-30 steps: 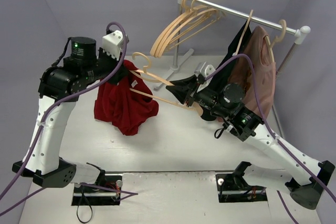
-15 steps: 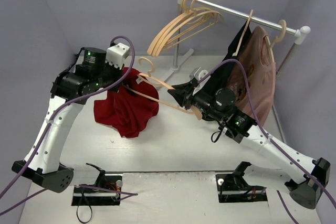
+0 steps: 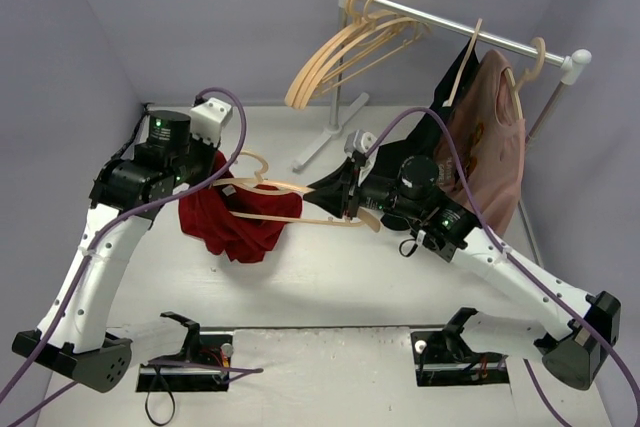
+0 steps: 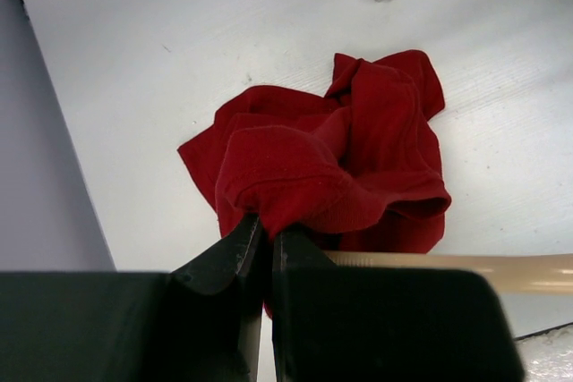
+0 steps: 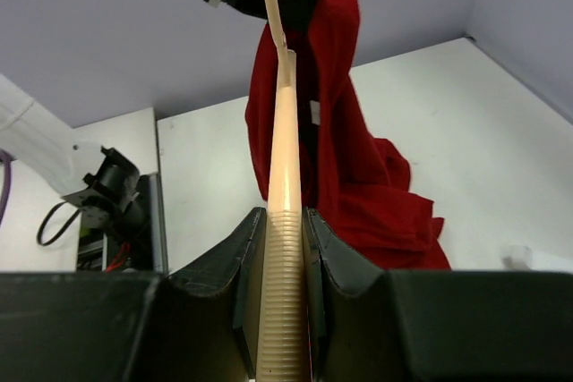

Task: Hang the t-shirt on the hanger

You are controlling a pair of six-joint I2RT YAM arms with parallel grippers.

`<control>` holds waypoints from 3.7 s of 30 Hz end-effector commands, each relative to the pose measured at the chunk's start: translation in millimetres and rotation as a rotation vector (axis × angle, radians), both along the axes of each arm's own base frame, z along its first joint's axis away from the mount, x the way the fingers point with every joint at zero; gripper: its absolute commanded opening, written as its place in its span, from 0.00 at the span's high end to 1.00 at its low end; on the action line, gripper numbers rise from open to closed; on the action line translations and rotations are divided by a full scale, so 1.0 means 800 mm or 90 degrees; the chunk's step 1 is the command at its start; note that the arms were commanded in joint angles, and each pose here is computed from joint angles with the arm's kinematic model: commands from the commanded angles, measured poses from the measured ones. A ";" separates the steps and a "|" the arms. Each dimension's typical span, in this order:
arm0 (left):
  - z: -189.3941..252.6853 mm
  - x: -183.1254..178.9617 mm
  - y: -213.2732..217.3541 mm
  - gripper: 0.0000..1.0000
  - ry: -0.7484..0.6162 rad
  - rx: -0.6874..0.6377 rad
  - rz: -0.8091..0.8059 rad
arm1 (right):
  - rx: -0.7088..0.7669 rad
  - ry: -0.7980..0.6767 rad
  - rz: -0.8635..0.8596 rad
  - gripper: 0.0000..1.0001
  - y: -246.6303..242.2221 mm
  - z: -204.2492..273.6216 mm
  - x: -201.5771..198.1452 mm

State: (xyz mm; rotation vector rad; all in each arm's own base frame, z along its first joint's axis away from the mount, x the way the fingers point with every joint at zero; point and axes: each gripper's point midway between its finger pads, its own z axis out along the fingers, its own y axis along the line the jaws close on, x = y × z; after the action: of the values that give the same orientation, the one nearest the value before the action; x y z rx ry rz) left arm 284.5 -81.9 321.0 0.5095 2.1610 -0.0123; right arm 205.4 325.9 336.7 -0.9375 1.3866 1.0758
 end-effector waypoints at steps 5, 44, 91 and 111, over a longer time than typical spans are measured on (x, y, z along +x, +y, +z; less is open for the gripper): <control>0.039 0.010 -0.008 1.00 -0.091 -0.043 -0.072 | 0.069 -0.044 0.112 1.00 0.014 0.061 -0.033; 0.024 0.053 -0.064 1.00 -0.151 -0.126 -0.186 | 0.101 0.016 -0.021 1.00 -0.049 0.046 0.015; 0.180 -0.009 -0.065 0.59 -0.293 -0.179 -0.255 | 0.292 -0.132 0.065 1.00 0.002 0.169 0.049; 0.173 -0.014 -0.031 0.57 -0.289 -0.032 -0.250 | 0.265 -0.108 0.092 1.00 0.005 0.141 0.058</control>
State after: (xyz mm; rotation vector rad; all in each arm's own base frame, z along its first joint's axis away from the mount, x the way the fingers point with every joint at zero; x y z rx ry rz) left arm 277.1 -108.2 440.3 0.7158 1.6638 -0.2187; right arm 267.7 339.2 404.9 -0.7714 1.1443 1.3257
